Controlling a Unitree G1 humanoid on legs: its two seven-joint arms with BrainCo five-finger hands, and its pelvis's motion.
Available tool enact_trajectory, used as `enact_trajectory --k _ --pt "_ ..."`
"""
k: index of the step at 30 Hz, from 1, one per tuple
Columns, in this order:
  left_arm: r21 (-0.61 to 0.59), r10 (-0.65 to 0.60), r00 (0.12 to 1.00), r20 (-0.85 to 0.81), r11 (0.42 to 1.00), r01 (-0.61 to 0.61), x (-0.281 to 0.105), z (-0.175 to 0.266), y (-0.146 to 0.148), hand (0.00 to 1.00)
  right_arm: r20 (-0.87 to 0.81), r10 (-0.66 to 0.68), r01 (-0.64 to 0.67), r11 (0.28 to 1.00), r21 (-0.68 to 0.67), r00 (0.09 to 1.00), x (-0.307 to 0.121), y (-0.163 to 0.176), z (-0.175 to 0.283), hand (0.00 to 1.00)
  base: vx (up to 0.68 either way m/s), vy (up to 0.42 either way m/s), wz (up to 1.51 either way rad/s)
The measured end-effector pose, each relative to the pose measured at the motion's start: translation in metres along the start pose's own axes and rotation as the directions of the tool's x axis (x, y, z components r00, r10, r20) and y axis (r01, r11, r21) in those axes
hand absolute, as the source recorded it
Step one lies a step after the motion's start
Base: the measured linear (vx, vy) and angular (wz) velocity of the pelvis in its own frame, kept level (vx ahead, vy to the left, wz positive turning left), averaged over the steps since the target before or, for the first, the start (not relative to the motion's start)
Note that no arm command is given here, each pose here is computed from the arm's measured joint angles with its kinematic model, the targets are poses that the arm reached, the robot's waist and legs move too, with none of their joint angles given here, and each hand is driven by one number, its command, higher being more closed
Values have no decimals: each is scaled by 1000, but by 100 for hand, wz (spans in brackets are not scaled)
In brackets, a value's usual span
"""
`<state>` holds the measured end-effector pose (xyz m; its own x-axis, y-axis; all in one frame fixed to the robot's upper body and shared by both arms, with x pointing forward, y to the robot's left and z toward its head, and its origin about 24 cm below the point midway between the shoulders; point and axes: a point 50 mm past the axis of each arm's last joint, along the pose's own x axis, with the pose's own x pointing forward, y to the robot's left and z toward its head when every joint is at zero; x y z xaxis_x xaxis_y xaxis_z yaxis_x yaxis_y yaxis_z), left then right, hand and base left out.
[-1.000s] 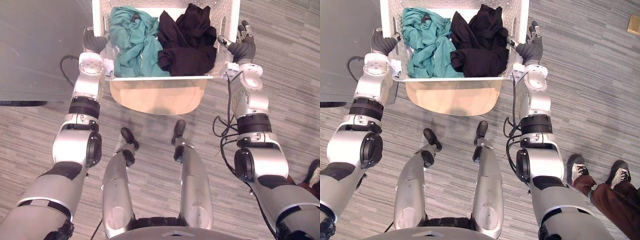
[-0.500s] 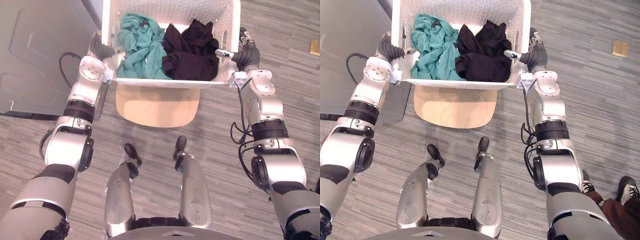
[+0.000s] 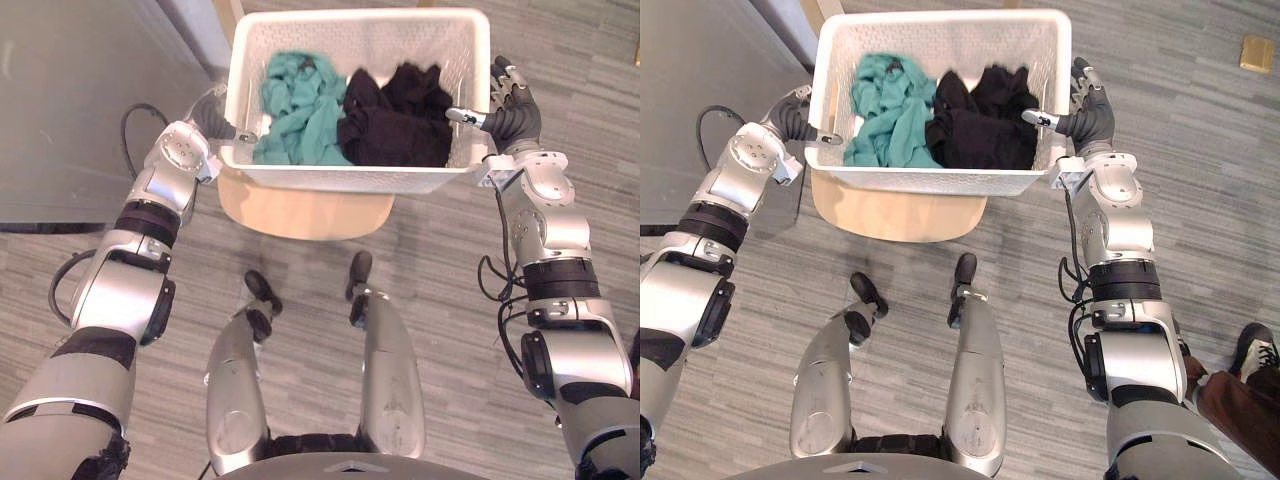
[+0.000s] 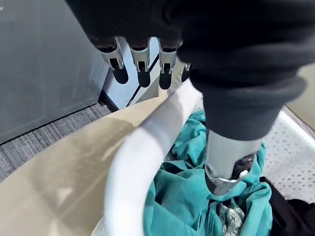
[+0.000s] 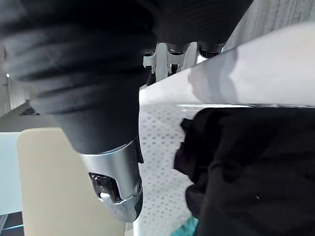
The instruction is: Pick up the laundry basket with both hands and put the clothes into the washing machine.
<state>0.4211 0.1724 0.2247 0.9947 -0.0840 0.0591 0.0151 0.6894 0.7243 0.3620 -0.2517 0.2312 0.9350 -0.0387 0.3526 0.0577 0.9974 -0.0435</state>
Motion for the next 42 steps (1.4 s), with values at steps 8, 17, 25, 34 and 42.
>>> enact_trajectory --k 8,17,25,34,42 --pt "25 90 974 206 995 -98 -8 32 34 0 6 16 -17 1000 23 1000 -23 2 -14 0 4 0 0" --pt "25 143 968 207 988 -152 -8 31 38 0 31 8 -9 999 35 999 -23 4 -12 0 64 -13 1" --pt "-57 189 935 299 982 -181 -17 42 36 0 44 26 -27 999 36 999 -34 1 -13 0 19 -37 7" --pt "-24 161 949 271 987 -160 -19 30 40 0 23 68 -68 997 -27 997 -36 -4 -12 0 37 -26 2" --pt "8 137 953 270 989 -144 -18 29 37 0 -81 36 -40 998 -48 996 -43 -13 -38 0 12 -5 2"
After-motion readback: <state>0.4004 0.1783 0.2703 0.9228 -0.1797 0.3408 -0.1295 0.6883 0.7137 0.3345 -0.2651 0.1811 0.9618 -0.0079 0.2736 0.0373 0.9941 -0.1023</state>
